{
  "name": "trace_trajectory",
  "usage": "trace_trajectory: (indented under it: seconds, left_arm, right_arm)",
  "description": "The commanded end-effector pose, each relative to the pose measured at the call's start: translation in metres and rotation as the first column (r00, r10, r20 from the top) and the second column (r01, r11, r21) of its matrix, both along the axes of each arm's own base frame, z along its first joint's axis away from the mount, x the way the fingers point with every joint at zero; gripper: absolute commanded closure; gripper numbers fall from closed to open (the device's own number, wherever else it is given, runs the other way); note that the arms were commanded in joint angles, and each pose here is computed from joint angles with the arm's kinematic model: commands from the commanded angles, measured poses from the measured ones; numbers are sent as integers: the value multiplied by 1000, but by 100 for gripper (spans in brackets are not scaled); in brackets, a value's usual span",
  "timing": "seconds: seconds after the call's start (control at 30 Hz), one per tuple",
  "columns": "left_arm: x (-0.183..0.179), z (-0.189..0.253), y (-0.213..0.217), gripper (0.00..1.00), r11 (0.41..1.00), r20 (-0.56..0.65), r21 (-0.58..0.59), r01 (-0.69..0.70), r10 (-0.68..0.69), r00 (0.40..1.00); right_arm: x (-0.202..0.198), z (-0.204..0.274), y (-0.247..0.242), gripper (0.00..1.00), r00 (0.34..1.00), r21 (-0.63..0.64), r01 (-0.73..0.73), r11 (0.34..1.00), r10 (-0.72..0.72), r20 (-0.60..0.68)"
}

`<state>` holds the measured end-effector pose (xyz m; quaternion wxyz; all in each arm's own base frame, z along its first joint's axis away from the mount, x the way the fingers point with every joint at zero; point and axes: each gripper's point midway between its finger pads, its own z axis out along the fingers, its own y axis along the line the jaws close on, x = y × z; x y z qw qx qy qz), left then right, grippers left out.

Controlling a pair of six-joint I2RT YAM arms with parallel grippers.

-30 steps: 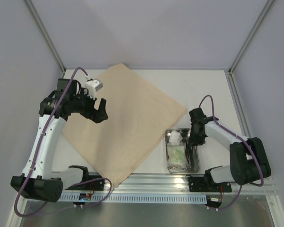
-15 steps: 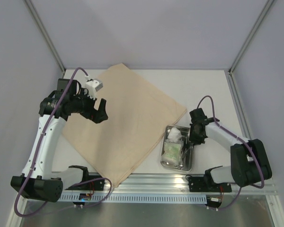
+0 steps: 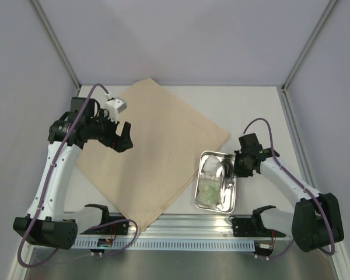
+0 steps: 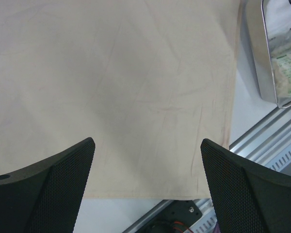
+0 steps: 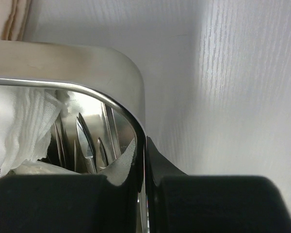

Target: Prepare the surgical pack

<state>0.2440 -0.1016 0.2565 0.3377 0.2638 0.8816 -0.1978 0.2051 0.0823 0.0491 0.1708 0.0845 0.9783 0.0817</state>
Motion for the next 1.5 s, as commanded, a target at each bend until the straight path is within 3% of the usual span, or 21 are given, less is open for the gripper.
trace_trajectory:
  seconds: [0.0,0.27,0.43,0.5,0.77,0.83,0.93,1.17,1.3,1.4,1.47]
  left_arm:
    - [0,11,-4,0,999,39,-12,33,-33,999]
    - [2,-12,-2,0,999,-16,9,41,-41,999]
    - [6,-27,2,0,998,-43,41,42,-40,998]
    - [8,-35,5,0,998,-66,60,32,-28,997]
    - [18,-56,11,0,995,-102,101,19,-8,995]
    - [21,-62,11,0,994,-119,104,16,-4,993]
    - [27,-73,12,1,993,-150,120,7,11,989]
    - [52,-90,22,8,984,-106,176,-38,57,993]
    - [67,-96,19,14,984,-107,171,-41,60,992]
    - [88,-103,19,21,981,-99,180,-66,85,991]
    - [104,-109,20,31,978,-103,190,-82,103,989]
  right_arm:
    - [16,27,24,99,998,114,-47,992,42,48]
    - [42,30,37,99,997,124,-51,991,57,-44]
    - [75,45,60,100,995,130,-95,987,99,-26]
    - [79,37,69,99,988,136,-105,985,119,-98]
    - [112,54,140,99,944,155,-274,949,297,-146]
    - [111,35,153,100,922,136,-297,945,321,-217]
    - [125,26,183,99,903,126,-344,930,365,-226]
    - [153,28,254,99,894,157,-406,900,427,-136]
    - [154,32,284,91,874,204,-459,865,481,-72]
    - [157,36,287,70,868,214,-475,854,494,-43]
    - [161,48,283,57,864,184,-494,850,503,-4]
